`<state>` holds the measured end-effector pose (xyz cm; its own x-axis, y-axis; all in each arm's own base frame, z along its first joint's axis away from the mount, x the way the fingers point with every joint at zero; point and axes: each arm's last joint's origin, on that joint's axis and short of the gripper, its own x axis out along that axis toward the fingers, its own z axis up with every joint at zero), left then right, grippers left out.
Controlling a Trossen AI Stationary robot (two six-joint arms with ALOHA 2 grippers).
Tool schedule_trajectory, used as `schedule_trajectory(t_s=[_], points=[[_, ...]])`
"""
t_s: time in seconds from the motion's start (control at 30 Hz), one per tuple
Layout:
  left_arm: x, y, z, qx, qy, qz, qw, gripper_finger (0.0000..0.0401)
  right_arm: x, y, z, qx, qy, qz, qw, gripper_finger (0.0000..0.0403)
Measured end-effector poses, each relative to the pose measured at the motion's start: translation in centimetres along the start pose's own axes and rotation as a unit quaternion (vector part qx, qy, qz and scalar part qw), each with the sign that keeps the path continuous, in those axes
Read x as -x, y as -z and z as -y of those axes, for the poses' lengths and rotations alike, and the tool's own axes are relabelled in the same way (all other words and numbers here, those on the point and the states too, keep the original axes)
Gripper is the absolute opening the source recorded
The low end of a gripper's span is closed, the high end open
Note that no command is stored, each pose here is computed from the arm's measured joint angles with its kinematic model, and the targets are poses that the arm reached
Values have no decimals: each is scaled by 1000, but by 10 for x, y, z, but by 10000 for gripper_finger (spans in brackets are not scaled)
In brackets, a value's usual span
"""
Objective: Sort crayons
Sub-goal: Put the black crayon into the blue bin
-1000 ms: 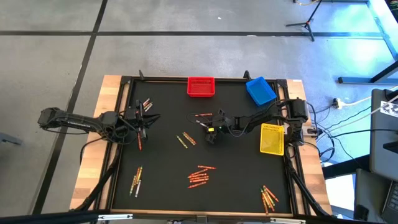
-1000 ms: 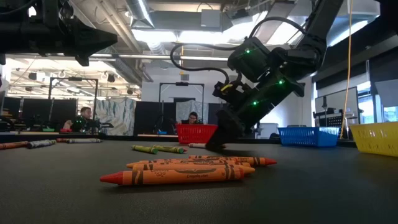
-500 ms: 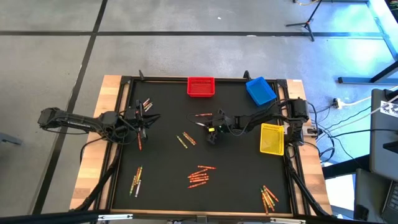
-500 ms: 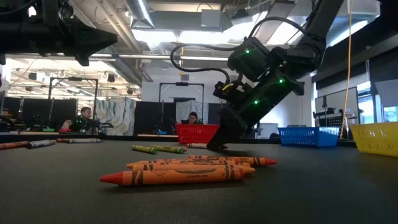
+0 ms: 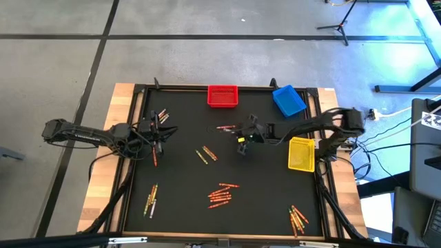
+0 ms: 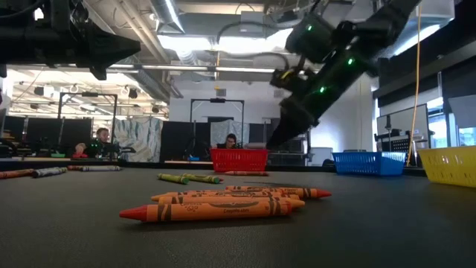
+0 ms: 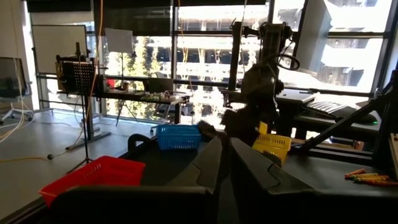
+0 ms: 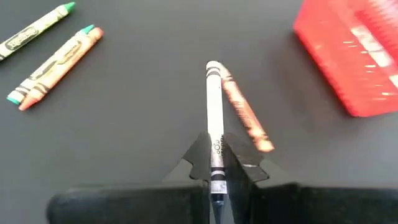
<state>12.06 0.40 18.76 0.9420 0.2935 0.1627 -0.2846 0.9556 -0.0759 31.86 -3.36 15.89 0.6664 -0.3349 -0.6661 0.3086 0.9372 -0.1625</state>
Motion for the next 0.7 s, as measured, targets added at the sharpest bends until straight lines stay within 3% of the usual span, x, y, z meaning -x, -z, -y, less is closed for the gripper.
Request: schedule_trajectory(t_s=[0.27, 0.7], points=[[0, 0, 0, 3, 4, 0, 1000, 25, 46, -8, 34, -14, 61, -26, 998, 16], [0, 0, 1, 3, 9, -1, 1000, 25, 81, 11, 137, -109, 199, -103, 968, 21]])
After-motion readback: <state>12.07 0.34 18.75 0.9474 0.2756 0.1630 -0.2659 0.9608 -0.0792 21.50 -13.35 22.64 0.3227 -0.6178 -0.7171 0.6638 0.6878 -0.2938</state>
